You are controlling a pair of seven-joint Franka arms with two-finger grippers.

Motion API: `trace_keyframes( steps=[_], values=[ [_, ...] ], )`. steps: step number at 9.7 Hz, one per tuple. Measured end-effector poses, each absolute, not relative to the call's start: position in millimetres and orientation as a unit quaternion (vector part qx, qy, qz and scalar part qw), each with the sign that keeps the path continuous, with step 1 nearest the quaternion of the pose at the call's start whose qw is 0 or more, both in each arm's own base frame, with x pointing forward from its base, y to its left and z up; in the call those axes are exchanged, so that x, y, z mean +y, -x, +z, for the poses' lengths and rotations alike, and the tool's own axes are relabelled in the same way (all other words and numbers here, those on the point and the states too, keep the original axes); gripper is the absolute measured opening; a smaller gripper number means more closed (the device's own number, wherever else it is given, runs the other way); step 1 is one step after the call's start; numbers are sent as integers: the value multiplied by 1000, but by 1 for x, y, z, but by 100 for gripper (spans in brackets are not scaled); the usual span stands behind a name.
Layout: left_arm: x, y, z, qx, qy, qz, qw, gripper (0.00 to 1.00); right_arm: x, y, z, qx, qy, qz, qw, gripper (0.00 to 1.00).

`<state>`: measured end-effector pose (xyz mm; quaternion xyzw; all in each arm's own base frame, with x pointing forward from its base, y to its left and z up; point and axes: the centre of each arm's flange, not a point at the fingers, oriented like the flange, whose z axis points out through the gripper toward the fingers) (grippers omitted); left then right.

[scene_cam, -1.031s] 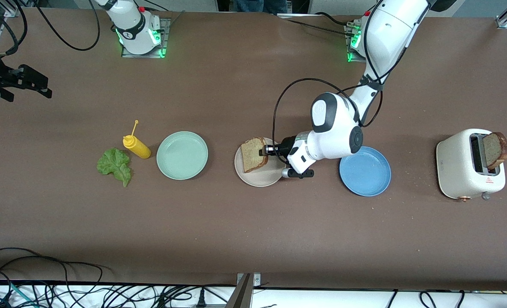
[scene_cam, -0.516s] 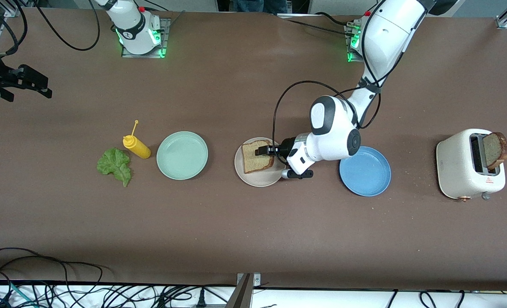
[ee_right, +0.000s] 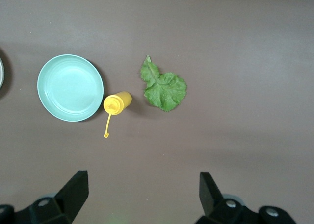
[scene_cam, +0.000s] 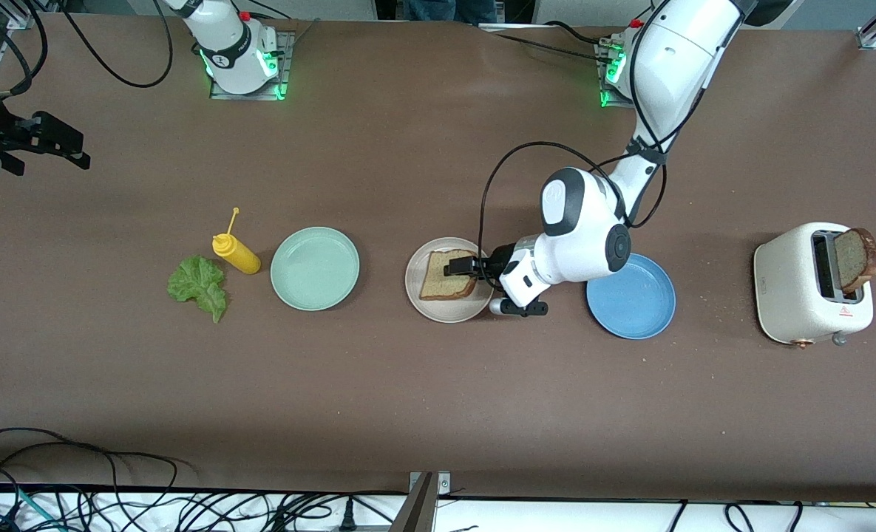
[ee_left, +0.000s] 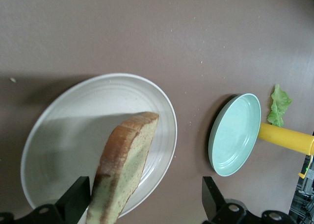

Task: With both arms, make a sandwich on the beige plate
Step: 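Lower the bread onto the beige plate and open the left gripper, then raise the left gripper from the plate while the right gripper reaches the lettuce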

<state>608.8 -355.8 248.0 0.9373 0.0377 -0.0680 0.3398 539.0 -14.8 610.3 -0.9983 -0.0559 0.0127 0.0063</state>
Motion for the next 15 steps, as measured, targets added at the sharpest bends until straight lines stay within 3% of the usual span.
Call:
trace_keyframes(
  steps=[8,12,15],
  values=[
    [-334,-623,254,-37,-963,-34,264,100,-23,-547,590,-51,998,35,0,100],
    [-305,-632,260,-66,-971,-48,225,100,-41,-589,497,-40,995,93,0,100],
    [-276,-636,272,-106,-977,-72,169,100,-43,-618,437,-42,995,87,1,100]
  ],
)
